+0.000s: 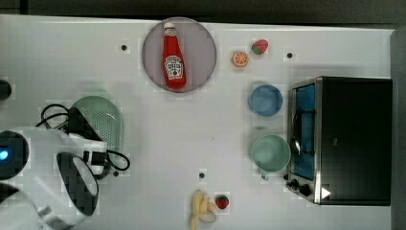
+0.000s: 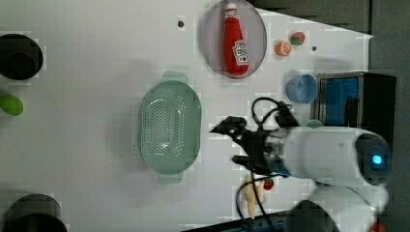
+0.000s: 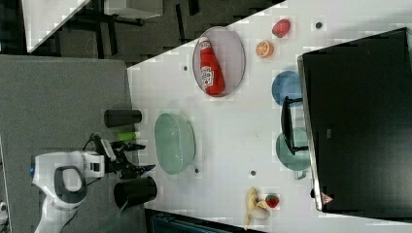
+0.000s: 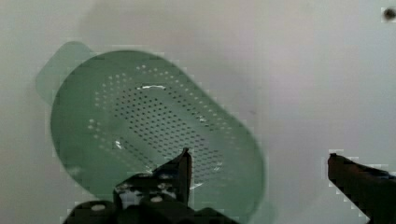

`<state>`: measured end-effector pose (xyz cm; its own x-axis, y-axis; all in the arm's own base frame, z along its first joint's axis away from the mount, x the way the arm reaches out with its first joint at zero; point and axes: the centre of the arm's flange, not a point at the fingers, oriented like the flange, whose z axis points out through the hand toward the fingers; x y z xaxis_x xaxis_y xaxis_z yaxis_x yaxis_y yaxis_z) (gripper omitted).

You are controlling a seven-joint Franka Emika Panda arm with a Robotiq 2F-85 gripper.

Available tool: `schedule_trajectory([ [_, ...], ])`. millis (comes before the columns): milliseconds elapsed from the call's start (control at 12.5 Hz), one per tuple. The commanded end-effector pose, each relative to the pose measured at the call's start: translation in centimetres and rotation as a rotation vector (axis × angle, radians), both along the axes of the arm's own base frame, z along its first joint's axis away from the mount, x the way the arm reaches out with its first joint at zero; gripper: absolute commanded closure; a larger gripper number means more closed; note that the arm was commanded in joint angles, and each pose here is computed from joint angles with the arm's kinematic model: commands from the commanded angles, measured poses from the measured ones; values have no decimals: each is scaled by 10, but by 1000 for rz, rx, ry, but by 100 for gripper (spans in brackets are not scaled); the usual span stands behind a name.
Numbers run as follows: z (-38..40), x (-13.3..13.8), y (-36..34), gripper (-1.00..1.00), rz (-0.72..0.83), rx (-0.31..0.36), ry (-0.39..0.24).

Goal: Drag strainer left to right.

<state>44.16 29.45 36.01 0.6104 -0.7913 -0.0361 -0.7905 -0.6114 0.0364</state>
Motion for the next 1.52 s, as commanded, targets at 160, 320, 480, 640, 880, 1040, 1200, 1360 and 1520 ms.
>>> schedule_trajectory([
  [160,-43,8,24,-100,-352,47,26],
  [320,-77,12,25,-100,-435,43,58],
  [480,-108,14,27,-100,-496,50,69],
  [640,-134,16,28,-100,-545,57,66],
  [880,-168,18,21,-100,-542,50,65],
  [1040,-184,23,11,-100,-567,53,70],
  [1200,-192,29,3,-100,-581,63,55],
  [1360,-196,30,-3,-100,-589,54,56],
  [1520,-200,35,-14,-100,-606,40,55],
])
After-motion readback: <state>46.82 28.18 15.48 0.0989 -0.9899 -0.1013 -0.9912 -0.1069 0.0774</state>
